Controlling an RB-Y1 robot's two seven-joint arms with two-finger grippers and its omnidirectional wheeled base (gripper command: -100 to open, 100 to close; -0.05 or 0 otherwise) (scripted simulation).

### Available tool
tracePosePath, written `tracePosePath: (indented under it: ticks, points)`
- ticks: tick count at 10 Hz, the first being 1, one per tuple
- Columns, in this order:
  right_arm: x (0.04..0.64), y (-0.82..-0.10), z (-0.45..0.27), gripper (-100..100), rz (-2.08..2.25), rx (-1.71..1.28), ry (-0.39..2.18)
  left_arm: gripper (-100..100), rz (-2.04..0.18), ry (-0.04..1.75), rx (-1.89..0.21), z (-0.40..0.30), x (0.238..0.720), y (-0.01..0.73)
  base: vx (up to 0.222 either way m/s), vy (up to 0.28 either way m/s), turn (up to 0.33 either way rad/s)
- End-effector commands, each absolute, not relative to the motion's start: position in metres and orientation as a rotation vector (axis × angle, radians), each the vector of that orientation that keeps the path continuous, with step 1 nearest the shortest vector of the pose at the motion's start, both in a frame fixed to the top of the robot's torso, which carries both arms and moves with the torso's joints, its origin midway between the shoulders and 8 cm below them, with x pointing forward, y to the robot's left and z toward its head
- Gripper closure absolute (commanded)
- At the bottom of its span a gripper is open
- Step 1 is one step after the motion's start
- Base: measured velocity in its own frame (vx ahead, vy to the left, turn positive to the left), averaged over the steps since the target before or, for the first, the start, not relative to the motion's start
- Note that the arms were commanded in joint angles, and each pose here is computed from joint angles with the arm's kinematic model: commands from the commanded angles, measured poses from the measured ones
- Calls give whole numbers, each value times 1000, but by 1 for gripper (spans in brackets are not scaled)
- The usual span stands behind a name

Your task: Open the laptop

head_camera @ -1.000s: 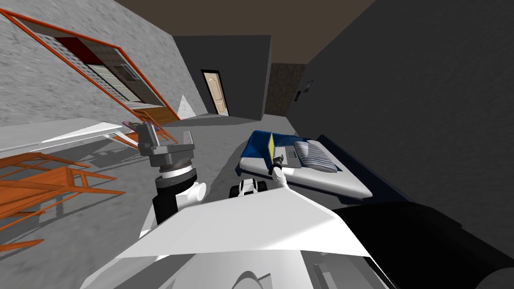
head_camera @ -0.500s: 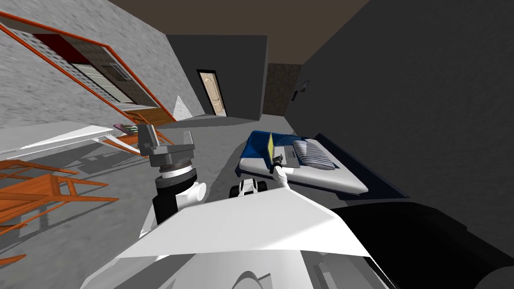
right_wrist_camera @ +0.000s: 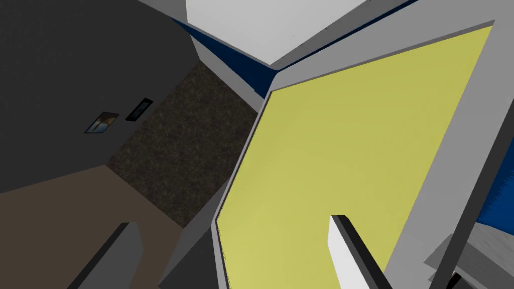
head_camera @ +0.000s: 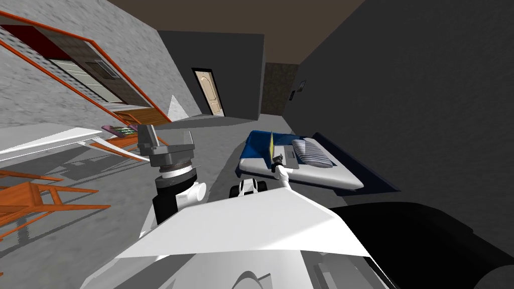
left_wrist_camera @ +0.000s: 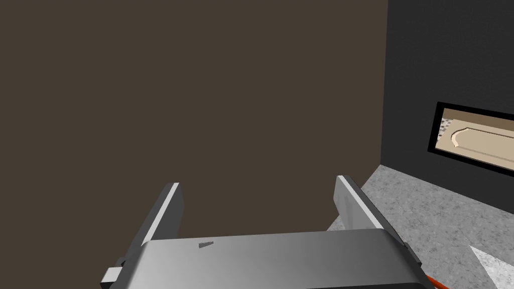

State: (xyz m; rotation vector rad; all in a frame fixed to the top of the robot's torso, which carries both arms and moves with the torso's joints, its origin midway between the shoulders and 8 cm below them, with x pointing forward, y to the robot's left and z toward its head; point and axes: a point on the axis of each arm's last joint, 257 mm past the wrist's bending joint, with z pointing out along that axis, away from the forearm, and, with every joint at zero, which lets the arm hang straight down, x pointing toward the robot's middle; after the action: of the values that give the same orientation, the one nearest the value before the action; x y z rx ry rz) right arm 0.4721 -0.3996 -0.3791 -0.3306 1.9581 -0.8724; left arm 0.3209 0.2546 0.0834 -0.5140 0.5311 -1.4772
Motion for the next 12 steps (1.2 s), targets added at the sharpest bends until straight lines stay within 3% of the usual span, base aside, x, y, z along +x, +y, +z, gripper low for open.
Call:
tracePosePath:
  ticks: [1, 12]
  points:
    - [475, -401, -379, -100, -857, -389, 1945, 0, -1477, 531, -514, 83, 321, 255, 13, 18, 21]
    - [491, -404, -366, -100, -765, -440, 1856, 0, -1477, 531, -514, 83, 321, 255, 14, 39, -61]
